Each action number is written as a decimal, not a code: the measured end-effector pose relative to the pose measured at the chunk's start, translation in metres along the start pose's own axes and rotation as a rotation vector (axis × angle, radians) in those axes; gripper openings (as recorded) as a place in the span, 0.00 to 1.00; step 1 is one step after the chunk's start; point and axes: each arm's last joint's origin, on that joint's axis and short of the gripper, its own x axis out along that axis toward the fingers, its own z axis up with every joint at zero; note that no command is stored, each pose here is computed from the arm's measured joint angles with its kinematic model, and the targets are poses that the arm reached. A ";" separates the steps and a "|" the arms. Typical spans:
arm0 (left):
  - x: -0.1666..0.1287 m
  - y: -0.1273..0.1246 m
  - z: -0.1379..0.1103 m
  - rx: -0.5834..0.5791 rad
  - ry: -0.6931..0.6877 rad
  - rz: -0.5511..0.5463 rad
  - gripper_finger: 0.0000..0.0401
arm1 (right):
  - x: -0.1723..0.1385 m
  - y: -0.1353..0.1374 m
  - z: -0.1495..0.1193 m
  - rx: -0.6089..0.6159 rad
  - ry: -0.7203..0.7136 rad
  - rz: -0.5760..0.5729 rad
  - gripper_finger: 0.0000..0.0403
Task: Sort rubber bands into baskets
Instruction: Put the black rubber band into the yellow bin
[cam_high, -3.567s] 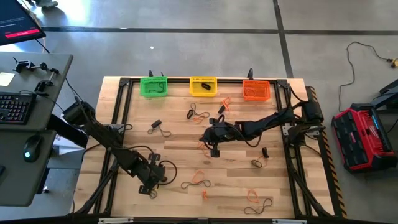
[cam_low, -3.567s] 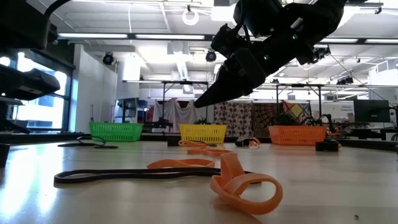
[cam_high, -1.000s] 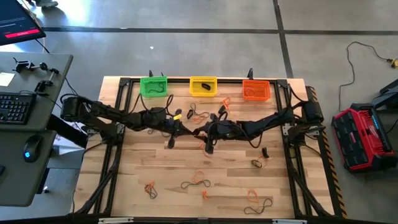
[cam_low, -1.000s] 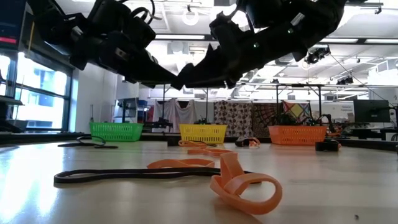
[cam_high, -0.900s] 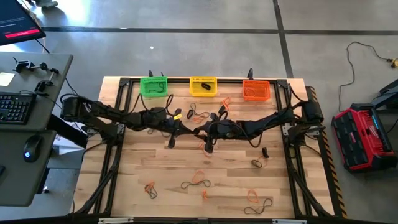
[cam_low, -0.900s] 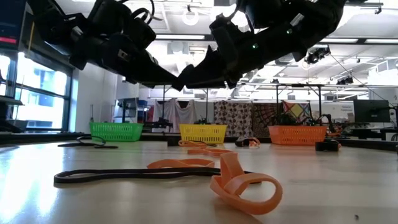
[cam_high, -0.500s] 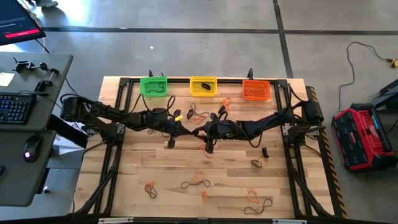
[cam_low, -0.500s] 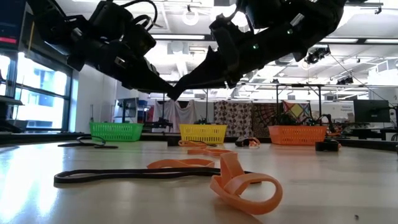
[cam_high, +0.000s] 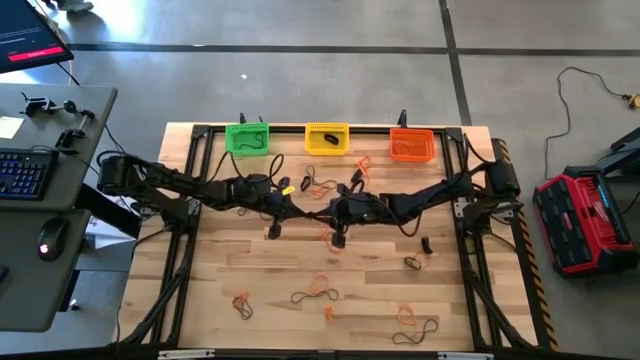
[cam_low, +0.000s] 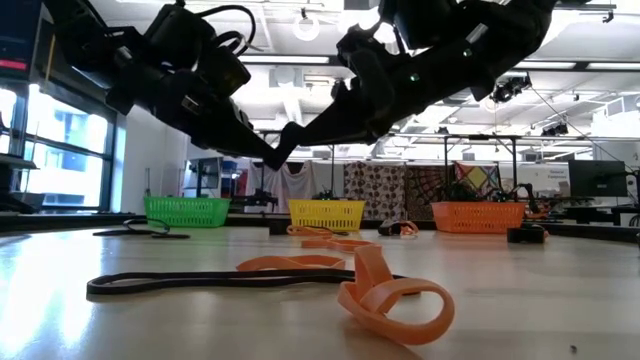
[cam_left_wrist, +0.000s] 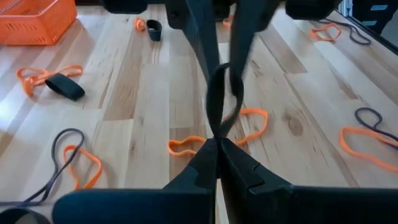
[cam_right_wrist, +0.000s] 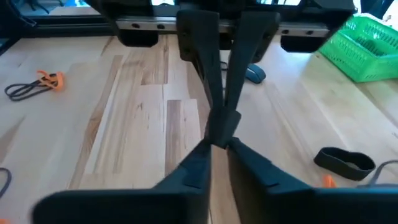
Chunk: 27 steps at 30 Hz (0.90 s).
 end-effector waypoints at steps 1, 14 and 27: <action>0.000 0.000 0.000 0.000 0.000 0.000 0.00 | 0.000 -0.002 0.000 0.005 0.004 -0.004 0.05; 0.000 0.001 -0.004 -0.006 0.044 0.050 0.00 | 0.000 -0.004 -0.003 0.009 0.028 -0.011 0.01; 0.000 0.001 -0.004 -0.033 0.047 0.051 0.00 | -0.003 -0.005 -0.003 0.053 0.061 -0.053 0.33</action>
